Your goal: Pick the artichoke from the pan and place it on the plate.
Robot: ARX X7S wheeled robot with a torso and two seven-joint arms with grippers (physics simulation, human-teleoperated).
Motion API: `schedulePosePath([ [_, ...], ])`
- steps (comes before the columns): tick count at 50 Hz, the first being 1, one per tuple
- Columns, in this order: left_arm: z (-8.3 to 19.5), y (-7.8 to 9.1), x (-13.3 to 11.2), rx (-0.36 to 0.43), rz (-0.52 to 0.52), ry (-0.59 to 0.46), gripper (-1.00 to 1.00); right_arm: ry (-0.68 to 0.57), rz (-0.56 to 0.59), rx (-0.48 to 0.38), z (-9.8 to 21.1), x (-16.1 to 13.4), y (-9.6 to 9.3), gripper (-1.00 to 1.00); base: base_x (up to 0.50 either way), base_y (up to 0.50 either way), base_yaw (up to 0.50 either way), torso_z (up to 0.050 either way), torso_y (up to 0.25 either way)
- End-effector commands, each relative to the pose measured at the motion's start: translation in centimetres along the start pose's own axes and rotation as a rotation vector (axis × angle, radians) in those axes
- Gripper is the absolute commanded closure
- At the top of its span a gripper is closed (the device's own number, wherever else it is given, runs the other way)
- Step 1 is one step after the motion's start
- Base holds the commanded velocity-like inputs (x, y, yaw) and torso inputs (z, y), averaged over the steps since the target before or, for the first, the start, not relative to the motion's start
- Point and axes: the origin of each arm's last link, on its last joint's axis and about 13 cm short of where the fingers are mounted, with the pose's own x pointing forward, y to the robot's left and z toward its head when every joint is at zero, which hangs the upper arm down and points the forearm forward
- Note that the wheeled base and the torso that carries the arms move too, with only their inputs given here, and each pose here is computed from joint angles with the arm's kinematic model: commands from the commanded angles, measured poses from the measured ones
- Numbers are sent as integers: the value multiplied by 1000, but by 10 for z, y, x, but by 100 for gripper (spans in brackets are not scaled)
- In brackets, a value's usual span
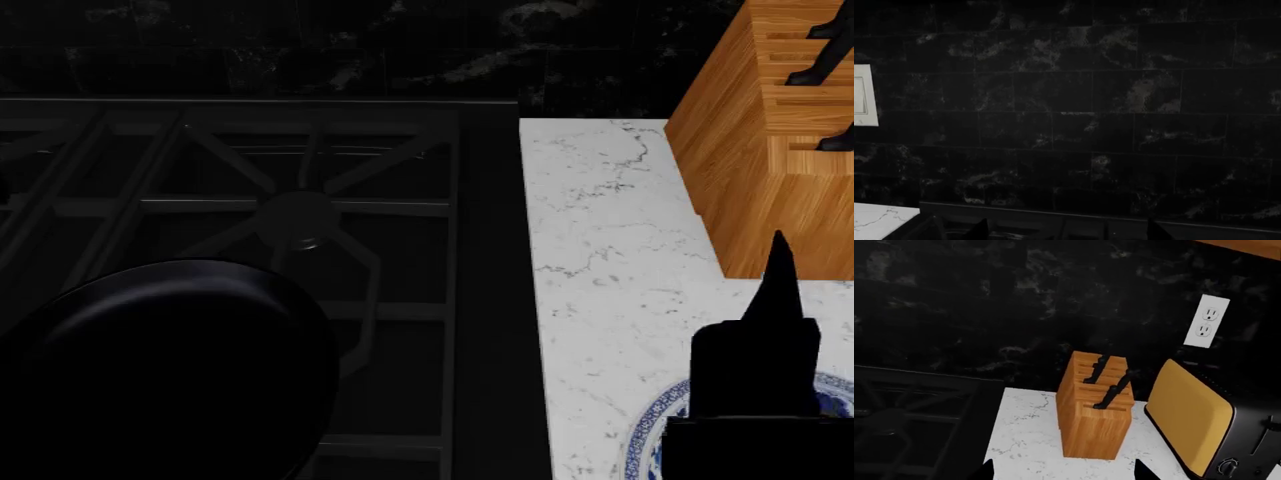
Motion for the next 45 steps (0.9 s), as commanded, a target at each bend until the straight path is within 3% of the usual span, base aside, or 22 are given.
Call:
schedulePosePath([
  [1,-5,1,6,-13,-6,2,-100,-148,54,-62,21,-5,15,-100,0,0,0,0,0],
  [24,-7,1,5,-15,-3,14,-100,-327,243,-138,40,-2,45,-100,0,0,0,0,0],
  [45,-12,1,1,-22,5,30,-100,-444,239,-34,32,-8,40,-100,0,0,0,0,0],
])
